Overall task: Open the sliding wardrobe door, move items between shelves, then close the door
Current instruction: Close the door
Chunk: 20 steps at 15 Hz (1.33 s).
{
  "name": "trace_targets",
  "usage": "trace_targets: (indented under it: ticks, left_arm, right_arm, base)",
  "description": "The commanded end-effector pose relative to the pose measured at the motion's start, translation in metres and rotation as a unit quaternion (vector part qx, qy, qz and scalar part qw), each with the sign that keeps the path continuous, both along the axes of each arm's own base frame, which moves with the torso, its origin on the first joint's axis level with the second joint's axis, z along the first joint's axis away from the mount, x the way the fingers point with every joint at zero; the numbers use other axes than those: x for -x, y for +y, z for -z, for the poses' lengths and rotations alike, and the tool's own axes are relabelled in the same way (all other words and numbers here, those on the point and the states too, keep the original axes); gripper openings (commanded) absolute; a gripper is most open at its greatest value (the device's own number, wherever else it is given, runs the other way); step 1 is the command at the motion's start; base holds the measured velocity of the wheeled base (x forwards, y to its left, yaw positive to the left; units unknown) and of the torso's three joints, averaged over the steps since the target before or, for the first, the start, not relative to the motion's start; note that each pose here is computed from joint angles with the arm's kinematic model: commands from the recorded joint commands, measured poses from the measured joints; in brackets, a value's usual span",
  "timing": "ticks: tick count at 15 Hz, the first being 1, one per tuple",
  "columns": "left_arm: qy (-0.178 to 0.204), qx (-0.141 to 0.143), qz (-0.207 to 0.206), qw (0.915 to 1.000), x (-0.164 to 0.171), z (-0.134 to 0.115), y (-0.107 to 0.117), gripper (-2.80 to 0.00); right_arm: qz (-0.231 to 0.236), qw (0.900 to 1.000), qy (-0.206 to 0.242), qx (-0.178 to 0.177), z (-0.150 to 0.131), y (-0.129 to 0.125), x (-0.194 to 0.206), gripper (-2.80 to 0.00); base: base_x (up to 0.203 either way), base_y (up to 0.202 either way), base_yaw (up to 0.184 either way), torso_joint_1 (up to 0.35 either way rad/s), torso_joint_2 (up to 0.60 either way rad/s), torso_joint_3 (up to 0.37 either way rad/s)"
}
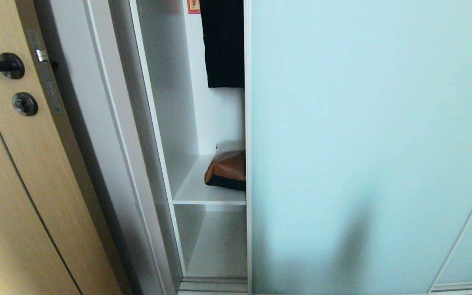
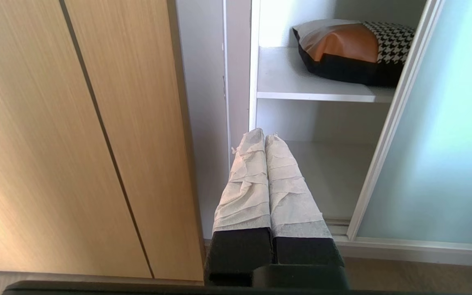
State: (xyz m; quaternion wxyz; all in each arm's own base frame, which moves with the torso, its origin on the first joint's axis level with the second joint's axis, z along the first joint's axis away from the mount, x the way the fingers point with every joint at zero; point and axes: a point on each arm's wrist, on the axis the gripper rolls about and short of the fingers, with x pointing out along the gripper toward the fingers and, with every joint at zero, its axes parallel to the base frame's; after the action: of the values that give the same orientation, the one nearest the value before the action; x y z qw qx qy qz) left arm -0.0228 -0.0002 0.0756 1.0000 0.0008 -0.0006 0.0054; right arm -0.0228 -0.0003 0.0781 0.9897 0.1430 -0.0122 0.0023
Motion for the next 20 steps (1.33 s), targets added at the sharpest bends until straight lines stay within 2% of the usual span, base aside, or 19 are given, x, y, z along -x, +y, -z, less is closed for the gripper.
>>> trace_targets:
  ticks: [1,3,5,9,17,20]
  left_arm:
    - [0.001,0.0,0.0,1.0,-0.0002,0.0004,0.0,-2.8]
    - [0.001,0.0,-0.001,1.0,-0.0002,0.0004,0.0,-2.8]
    - [0.001,0.0,-0.001,1.0,-0.0002,0.0004,0.0,-2.8]
    - [0.001,0.0,-0.001,1.0,-0.0002,0.0004,0.0,-2.8]
    - [0.001,0.0,0.0,1.0,-0.0002,0.0004,0.0,-2.8]
    - [0.001,0.0,-0.001,1.0,-0.0002,0.0004,0.0,-2.8]
  right_arm:
    - [-0.002,1.0,-0.004,0.009,0.0001,0.0001,0.0003,-2.8]
    - [-0.001,0.998,-0.009,0.059,-0.0009,0.0001,0.0004,-2.8]
    - [0.002,0.992,-0.006,0.124,-0.0002,0.0,0.0003,-2.8]
    - [-0.012,0.978,0.002,0.208,0.0022,0.0007,0.0003,-2.8]
    - [-0.016,0.979,0.008,0.201,0.0031,0.0008,0.0003,-2.8]
    - [-0.014,0.985,0.01,0.171,0.0036,0.0007,0.0003,-2.8]
  base:
    - [0.0,0.0,0.0,0.0,0.0,0.0]
    - [0.0,0.0,0.0,0.0,0.0,0.0]
    - [0.0,0.0,0.0,0.0,0.0,0.0]
    - [0.0,0.0,0.0,0.0,0.0,0.0]
    - [0.0,0.0,0.0,0.0,0.0,0.0]
    - [0.0,0.0,0.0,0.0,0.0,0.0]
